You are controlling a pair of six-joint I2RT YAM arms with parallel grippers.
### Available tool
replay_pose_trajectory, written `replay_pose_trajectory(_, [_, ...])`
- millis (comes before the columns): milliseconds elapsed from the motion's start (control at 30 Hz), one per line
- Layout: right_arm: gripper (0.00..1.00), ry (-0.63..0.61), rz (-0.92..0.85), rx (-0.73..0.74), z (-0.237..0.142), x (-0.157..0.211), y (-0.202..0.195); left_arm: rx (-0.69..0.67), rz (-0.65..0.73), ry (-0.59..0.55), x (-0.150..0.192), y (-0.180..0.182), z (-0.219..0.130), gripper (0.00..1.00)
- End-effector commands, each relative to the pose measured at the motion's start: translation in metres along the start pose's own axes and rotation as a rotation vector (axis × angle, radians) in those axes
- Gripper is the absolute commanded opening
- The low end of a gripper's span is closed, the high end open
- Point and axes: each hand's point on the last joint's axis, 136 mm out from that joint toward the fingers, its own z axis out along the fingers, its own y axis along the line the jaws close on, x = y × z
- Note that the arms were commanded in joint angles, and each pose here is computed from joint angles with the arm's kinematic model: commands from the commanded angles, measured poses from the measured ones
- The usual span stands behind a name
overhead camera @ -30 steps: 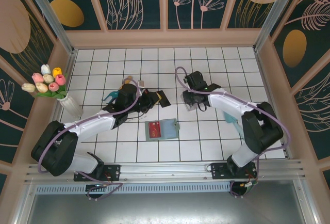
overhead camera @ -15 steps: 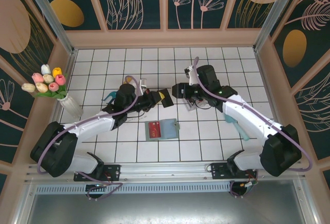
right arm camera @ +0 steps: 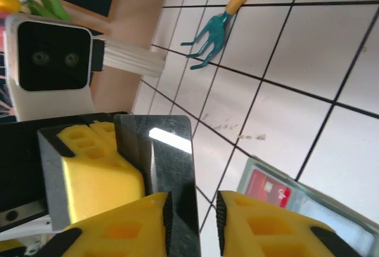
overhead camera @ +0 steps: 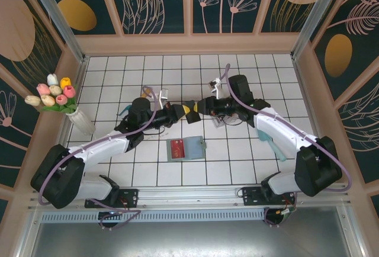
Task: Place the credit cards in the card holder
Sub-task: Insert the credit card into the card slot.
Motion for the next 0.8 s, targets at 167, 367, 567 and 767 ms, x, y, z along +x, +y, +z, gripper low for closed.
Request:
replay_pose_trajectory(167, [0.07, 0.022, -0.034, -0.167, -0.008, 0.007, 0.025, 0.074, 0.022, -0.004, 0.003, -0.014, -0.006, 0.10])
replay_pose_trajectory(367, [0.01, -0.026, -0.016, -0.157, -0.015, 0.002, 0.021, 0.078, 0.009, -0.007, 0.003, -0.014, -0.007, 0.20])
replay_pose_trajectory(567, [0.01, -0.103, 0.045, -0.151, -0.019, -0.005, 0.016, 0.107, -0.008, -0.012, 0.005, -0.015, -0.010, 0.26])
replay_pose_trajectory(767, [0.01, -0.150, 0.098, -0.133, -0.019, -0.009, 0.010, 0.113, -0.009, -0.011, 0.006, -0.015, -0.010, 0.19])
